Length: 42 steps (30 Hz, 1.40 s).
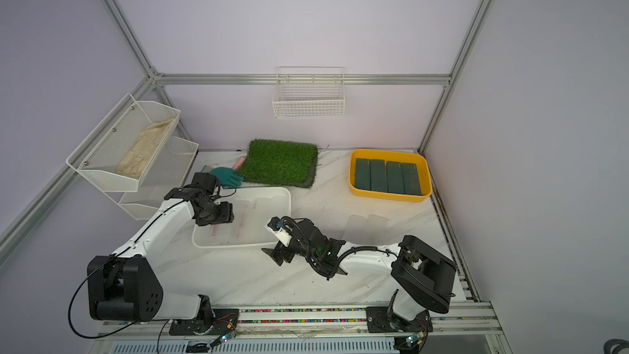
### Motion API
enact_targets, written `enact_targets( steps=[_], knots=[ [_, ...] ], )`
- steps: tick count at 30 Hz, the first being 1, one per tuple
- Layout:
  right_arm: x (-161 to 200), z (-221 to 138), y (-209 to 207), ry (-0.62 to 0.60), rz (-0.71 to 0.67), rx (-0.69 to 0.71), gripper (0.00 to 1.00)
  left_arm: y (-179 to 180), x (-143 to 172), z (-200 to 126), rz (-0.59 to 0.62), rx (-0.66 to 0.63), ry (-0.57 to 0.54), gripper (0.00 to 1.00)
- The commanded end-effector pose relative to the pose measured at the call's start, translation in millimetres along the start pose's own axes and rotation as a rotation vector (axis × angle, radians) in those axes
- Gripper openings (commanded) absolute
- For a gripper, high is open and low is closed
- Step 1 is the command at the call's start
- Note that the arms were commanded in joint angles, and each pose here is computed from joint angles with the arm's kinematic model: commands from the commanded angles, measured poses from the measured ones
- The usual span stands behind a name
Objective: Place the pencil cases by color into the storage box
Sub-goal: Place the pencil case at the storage box.
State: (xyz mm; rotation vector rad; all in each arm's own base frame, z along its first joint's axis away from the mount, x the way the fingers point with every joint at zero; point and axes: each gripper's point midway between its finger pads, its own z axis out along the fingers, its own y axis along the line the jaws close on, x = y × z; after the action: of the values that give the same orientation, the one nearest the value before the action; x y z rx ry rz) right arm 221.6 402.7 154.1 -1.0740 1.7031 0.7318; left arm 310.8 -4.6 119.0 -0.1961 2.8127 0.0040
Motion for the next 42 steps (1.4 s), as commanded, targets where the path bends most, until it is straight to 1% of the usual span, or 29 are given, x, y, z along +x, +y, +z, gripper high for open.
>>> enact_targets(
  steps=[1,4,8,16,20,24,28,36,38,40,42],
  knots=[
    [-3.3,0.0,6.6,-0.035,-0.04,-0.028,0.92,4.0,-21.6,0.2,0.044,-0.021,-0.058,0.67],
    [-7.6,-2.2,8.0,-0.046,-0.042,-0.035,0.92,10.7,-23.0,4.5,0.061,-0.06,-0.07,0.67],
    [-11.1,-6.0,7.9,-0.055,-0.044,-0.033,0.92,16.3,-16.6,14.0,0.079,-0.085,-0.066,0.67],
    [-15.1,-13.6,7.5,-0.07,-0.045,-0.027,0.92,42.1,-16.4,30.0,0.02,-0.134,-0.102,0.67],
    [-15.6,-16.2,6.3,-0.074,-0.047,-0.019,0.92,47.4,-17.7,35.6,0.031,-0.156,-0.118,0.67],
    [-12.5,-15.1,6.1,-0.066,-0.046,-0.018,0.92,51.8,-15.7,46.1,0.06,-0.174,-0.087,0.69],
    [-10.6,-14.2,6.0,-0.062,-0.046,-0.017,0.92,54.9,-15.4,56.4,0.059,-0.17,-0.064,0.69],
    [-7.3,-14.2,5.2,-0.054,-0.043,-0.013,0.92,60.4,-26.7,60.7,0.103,-0.201,-0.042,0.71],
    [-6.9,-13.9,4.6,-0.053,-0.043,-0.01,0.92,62.0,-29.4,59.2,0.095,-0.201,-0.049,0.74],
    [-6.7,-13.9,4.7,-0.051,-0.044,-0.01,0.92,61.6,-32.8,57.7,0.086,-0.196,-0.059,0.83],
    [-6.1,-13.8,4.6,-0.05,-0.043,-0.01,0.92,63.0,-35.6,56.1,0.08,-0.2,-0.064,0.9]
  ],
)
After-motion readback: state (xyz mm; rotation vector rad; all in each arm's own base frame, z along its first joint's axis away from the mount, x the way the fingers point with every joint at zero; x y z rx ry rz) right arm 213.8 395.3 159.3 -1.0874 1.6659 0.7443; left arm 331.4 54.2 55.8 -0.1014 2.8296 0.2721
